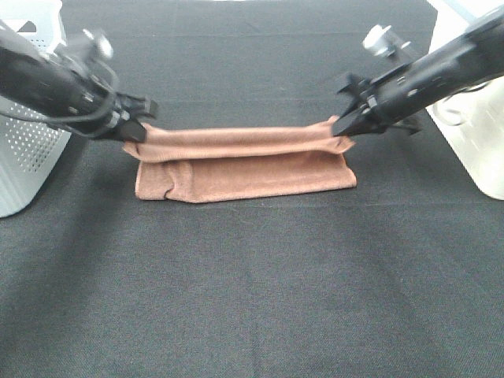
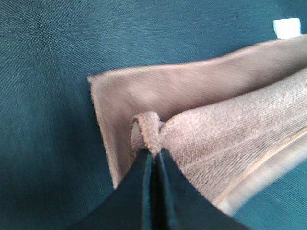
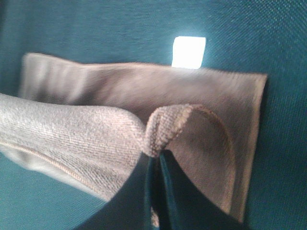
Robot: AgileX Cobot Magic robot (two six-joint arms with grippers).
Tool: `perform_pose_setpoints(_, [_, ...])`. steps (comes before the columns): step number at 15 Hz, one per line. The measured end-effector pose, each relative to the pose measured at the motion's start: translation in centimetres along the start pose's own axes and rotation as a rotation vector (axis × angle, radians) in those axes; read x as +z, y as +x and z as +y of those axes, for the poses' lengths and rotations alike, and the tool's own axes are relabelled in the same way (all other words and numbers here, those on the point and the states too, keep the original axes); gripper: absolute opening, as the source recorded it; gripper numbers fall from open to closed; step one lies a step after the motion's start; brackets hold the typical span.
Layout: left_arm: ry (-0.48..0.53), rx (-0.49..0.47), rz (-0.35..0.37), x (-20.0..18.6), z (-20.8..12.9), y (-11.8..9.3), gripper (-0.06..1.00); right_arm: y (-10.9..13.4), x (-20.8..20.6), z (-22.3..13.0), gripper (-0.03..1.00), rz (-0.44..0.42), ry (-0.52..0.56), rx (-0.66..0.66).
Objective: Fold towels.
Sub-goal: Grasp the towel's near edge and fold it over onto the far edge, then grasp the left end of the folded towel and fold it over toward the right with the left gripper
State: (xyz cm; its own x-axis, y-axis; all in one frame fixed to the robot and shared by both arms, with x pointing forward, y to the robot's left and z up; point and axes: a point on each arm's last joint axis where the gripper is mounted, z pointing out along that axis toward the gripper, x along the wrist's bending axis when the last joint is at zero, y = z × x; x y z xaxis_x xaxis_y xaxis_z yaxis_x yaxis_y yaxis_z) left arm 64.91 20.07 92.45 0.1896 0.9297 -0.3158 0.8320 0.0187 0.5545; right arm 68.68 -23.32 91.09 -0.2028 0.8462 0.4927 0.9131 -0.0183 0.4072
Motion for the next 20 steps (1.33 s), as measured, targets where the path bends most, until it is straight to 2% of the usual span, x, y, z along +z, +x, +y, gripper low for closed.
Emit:
perform_pose_setpoints(3, [-0.012, 0.003, 0.003, 1.3, 0.8, 0.3, 0.02, -1.9, 2.2, -0.2, 0.00, -0.068, 0.025, 0.046])
perform_pose_setpoints(5, [-0.020, 0.003, 0.014, 1.6, 0.8, 0.5, 0.10, -2.2, 2.5, -0.3, 0.09, -0.080, 0.019, 0.061])
perform_pose_setpoints(6, [-0.020, 0.005, 0.016, 1.6, 0.8, 0.5, 0.28, -2.2, 2.4, -0.2, 0.27, -0.083, 0.013, 0.059])
perform_pose_setpoints(8, [-0.021, 0.006, 0.015, 1.7, 0.9, 0.5, 0.56, -2.1, 2.4, -0.2, 0.66, -0.079, 0.022, 0.069])
perform_pose_setpoints(9, [-0.018, 0.006, 0.013, 1.7, 0.8, 0.5, 0.68, -2.0, 2.2, -0.3, 0.77, -0.071, 0.036, 0.067])
perform_pose_setpoints(10, [-0.010, 0.006, 0.010, 1.7, 0.8, 0.4, 0.74, -1.8, 1.9, -0.4, 0.82, -0.069, 0.053, 0.055])
perform_pose_setpoints(14, [0.029, -0.048, 0.042, 1.6, 0.4, 0.7, 0.77, -1.0, 0.1, -0.5, 0.86, -0.115, 0.121, 0.075])
perform_pose_setpoints(16, [0.047, -0.135, 0.060, 2.1, 0.1, 1.1, 0.77, -1.3, -0.1, -0.8, 0.86, -0.159, 0.160, 0.087])
perform_pose_setpoints(18, [0.119, -0.196, 0.042, 3.7, -0.7, 1.3, 0.77, -1.4, -0.2, -0.9, 0.86, -0.167, 0.169, 0.096])
perform_pose_setpoints(20, [0.198, -0.237, -0.014, 5.3, -0.8, 1.1, 0.77, -1.4, -0.2, -0.9, 0.86, -0.166, 0.174, 0.097])
